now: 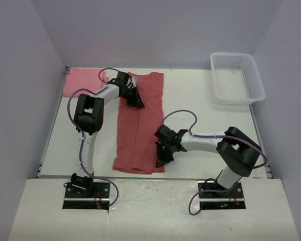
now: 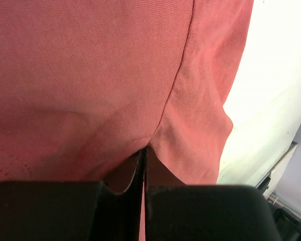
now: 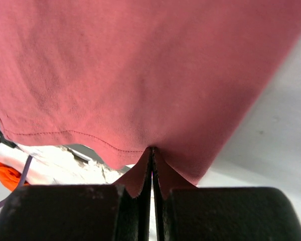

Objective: Fold and stack the t-shirts
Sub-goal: Rotate the tshirt 90 degrees

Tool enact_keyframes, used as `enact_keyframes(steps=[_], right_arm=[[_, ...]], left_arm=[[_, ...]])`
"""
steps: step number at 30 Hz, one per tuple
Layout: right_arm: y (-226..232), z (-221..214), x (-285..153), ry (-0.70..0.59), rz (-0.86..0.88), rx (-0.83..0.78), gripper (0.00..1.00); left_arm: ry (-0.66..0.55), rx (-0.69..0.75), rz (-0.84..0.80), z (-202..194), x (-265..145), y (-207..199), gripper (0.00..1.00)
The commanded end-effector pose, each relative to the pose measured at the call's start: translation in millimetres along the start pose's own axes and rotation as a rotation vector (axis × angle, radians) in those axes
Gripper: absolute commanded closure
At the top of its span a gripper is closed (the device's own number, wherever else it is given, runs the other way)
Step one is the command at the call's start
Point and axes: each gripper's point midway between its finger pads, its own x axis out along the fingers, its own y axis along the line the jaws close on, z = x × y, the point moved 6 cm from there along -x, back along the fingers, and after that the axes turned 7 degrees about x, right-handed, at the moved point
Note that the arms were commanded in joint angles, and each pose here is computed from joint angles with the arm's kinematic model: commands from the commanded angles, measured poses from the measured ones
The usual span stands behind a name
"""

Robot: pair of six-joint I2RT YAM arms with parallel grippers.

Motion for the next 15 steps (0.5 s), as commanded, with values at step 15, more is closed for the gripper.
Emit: enact_keyframes(steps=[15], right_arm=[[30.7, 9.2, -93.5, -0.317, 0.046, -0.250, 0.68]], left_arm=[[-0.166, 0.262, 0.021, 5.0, -91.6, -103.3, 0.75]])
